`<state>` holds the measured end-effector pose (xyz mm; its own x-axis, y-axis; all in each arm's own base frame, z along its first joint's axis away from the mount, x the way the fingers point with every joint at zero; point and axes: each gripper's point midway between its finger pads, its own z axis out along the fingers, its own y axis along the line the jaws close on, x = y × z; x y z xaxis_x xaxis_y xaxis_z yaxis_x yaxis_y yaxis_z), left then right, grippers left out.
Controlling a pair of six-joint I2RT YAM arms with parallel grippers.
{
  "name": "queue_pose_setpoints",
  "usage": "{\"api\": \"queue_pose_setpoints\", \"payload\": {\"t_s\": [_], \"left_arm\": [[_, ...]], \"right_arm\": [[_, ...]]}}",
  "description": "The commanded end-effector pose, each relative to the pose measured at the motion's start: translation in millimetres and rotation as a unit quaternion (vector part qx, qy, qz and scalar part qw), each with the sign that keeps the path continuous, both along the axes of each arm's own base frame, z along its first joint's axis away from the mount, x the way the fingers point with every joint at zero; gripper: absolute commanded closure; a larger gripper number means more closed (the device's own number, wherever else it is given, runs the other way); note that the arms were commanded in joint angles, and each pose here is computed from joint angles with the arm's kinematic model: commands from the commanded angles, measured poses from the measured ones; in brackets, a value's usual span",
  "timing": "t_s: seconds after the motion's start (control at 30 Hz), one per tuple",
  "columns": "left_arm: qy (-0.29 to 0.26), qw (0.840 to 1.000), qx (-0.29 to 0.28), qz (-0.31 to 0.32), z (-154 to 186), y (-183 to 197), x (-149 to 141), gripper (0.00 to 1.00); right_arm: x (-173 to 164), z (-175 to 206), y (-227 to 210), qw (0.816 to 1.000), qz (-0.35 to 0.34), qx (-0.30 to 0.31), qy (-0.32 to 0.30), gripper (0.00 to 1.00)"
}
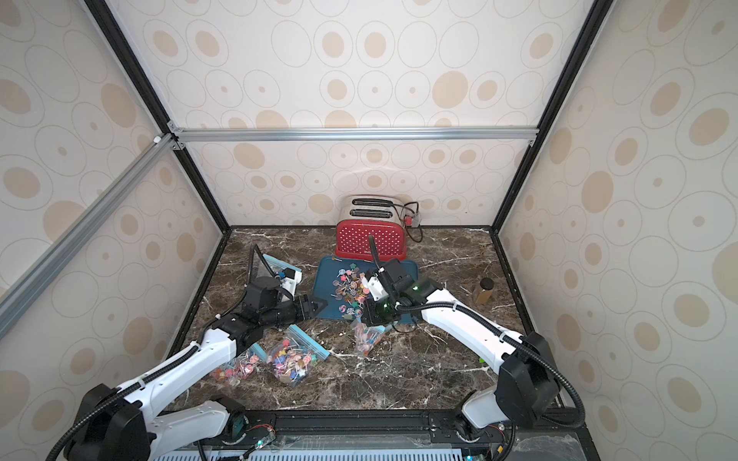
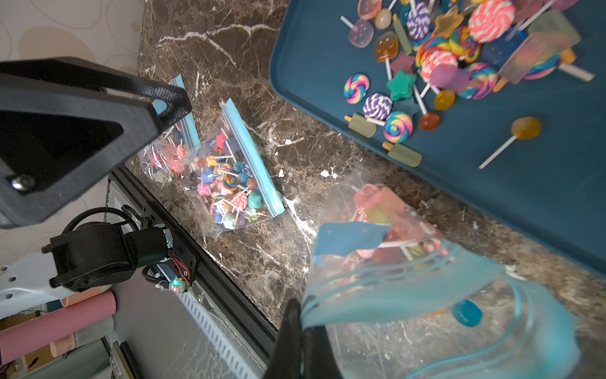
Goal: Pour candies out of the ziploc bag
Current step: 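Pour the candies out of the ziploc bag onto the tray.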
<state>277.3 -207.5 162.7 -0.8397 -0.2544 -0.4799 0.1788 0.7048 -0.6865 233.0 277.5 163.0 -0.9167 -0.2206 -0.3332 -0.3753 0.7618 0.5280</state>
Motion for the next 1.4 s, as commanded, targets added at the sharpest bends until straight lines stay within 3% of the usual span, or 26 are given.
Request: {"api": "queue_pose_setpoints", "payload": {"t_s": [0.0, 0.3, 0.47, 0.7, 1.07, 1.2, 1.37], "left_arm": [[0.026, 0.999, 0.037, -0.011, -12.2, 3.5, -17.9, 0.52], [0.062, 0.996, 0.043, -0.045, -36.8, -26.9, -40.6, 0.51], [0.077, 0.993, 0.050, -0.071, -51.2, -48.5, -52.0, 0.45], [0.099, 0.988, 0.058, -0.105, -72.5, -81.7, -65.9, 0.44], [0.120, 0.985, 0.036, -0.117, -97.6, -109.4, -62.0, 0.44], [0.121, 0.985, 0.039, -0.116, -102.0, -111.2, -59.7, 0.47], [0.114, 0.986, 0.034, -0.117, -98.5, -115.0, -55.9, 0.68]], "right_arm": [[-1.0, 18.2, 8.2, 0.999, -0.013, 0.042, -0.027, 1.00], [-22.3, -38.1, -27.4, 0.999, -0.039, -0.032, 0.003, 1.00], [-31.5, -59.4, -42.2, 0.997, -0.050, -0.059, 0.016, 1.00], [-30.9, -56.2, -45.3, 0.997, -0.054, -0.061, 0.007, 1.00], [-27.8, -52.3, -37.0, 0.998, -0.050, -0.046, 0.010, 1.00], [-27.5, -51.4, -36.9, 0.998, -0.051, -0.046, 0.009, 1.00], [-28.0, -51.9, -37.0, 0.998, -0.051, -0.045, 0.010, 1.00]]}}
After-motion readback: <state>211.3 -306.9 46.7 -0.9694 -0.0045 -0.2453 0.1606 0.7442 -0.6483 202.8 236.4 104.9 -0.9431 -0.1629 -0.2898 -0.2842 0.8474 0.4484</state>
